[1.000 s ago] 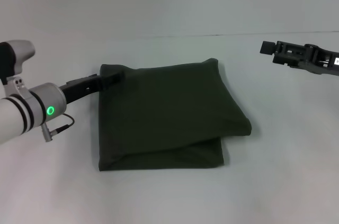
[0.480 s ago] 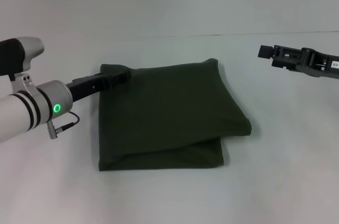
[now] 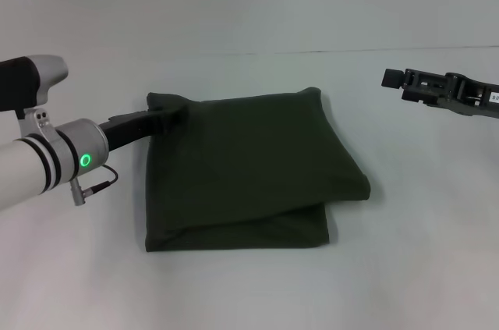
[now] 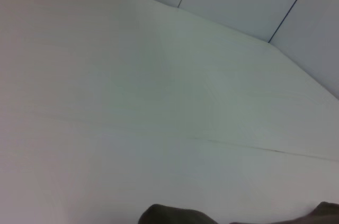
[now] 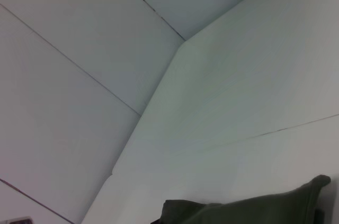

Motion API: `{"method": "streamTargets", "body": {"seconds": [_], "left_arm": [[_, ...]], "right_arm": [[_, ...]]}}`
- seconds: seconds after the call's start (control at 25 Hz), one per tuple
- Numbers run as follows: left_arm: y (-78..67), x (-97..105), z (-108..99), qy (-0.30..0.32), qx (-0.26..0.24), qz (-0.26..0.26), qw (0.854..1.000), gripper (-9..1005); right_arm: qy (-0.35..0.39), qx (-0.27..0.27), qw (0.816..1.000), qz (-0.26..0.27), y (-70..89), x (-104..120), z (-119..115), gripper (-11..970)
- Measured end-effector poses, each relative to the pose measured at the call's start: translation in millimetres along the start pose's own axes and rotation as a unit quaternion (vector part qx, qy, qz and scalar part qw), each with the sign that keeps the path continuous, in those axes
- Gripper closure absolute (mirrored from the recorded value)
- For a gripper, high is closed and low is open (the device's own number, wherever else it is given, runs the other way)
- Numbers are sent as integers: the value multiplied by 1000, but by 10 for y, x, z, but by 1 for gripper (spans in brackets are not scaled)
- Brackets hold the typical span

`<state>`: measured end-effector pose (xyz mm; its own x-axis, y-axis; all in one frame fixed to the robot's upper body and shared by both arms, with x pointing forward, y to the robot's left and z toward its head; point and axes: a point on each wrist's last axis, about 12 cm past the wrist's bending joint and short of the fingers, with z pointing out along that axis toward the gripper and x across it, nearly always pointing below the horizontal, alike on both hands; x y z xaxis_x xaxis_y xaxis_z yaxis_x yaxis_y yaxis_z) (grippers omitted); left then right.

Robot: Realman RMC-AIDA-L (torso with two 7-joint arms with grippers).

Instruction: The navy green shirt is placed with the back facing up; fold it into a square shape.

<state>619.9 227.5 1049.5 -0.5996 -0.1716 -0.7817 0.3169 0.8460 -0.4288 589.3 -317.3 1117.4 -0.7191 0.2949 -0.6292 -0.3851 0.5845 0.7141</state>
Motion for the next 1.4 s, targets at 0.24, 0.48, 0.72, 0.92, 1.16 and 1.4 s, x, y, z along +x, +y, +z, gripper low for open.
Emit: {"method": "streamTargets", "body": {"seconds": [0.24, 0.48, 0.72, 0.92, 1.16, 1.4], "left_arm": [[-7, -11, 6, 0, 1, 2, 1000, 485], [-8, -16, 8, -1, 1, 3, 1000, 644], [-10, -37, 10, -5, 1, -1, 1000, 857], [-22, -65, 9, -14, 7, -12, 1000, 963], [-61, -135, 27, -27, 17, -20, 999, 962], [-91, -175, 51, -34, 20, -27, 999, 961]], "right_arm": [[0, -2, 1000, -1, 6, 10, 13, 32], [0, -2, 1000, -1, 6, 17, 17, 32], [0, 0, 1000, -6, 2, 24, 23, 32], [0, 3, 1000, -11, -12, 41, 31, 33], [4, 12, 1000, -21, -34, 43, 29, 33], [12, 21, 999, -30, -42, 27, 49, 33]]}}
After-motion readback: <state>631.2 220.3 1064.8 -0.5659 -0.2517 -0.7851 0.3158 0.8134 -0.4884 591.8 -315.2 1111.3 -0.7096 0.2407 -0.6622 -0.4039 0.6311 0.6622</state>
